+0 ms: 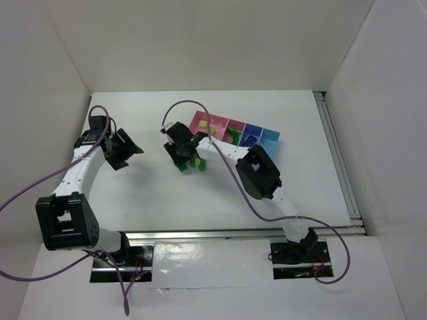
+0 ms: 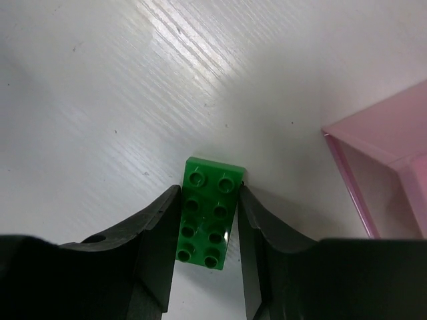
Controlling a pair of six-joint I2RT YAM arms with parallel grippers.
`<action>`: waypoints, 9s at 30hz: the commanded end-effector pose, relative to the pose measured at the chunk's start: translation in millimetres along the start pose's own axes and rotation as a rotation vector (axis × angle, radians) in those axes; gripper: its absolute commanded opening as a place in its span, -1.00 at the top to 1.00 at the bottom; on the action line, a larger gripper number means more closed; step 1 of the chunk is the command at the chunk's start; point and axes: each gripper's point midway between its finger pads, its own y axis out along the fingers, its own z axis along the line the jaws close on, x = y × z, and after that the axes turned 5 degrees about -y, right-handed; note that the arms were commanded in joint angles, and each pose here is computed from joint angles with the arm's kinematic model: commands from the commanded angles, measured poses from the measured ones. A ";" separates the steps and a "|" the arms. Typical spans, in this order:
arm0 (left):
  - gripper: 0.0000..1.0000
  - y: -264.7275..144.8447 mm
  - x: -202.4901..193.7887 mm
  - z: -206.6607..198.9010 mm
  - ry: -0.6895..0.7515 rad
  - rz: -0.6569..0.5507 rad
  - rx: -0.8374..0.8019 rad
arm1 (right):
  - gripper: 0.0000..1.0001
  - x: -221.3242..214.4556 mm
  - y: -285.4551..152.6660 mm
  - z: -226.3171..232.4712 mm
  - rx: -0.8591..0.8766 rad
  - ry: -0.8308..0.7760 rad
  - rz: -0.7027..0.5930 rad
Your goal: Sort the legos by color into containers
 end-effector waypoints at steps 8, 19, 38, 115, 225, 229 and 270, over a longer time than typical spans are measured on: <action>-0.49 -0.1 -4.8 -11.0 0.032 0.033 -0.078 | 0.64 70.6 -91.1 9.3 0.006 0.028 -0.226; -0.61 16.3 -48.6 -63.2 0.313 0.173 -0.196 | 0.64 55.5 -161.4 -120.5 -0.265 0.350 -0.334; -0.76 41.1 -106.4 -102.3 0.496 0.311 -0.174 | -0.42 3.4 -144.7 -212.2 -0.378 0.547 -0.205; -0.87 22.9 -155.8 -131.3 0.408 0.633 -0.728 | 0.88 -36.8 -151.9 -15.0 0.014 0.356 -0.200; 1.00 -48.0 -121.9 -170.5 0.479 0.643 -1.085 | 0.08 34.3 -202.5 -3.9 0.958 0.326 -0.309; 1.00 -44.5 -121.3 -169.9 0.472 0.634 -1.065 | 0.57 35.2 -200.9 -5.1 0.947 0.330 -0.313; 1.00 2.3 -108.3 -177.9 0.441 0.414 -0.701 | -0.55 51.1 -163.6 -181.2 -0.132 0.583 -0.366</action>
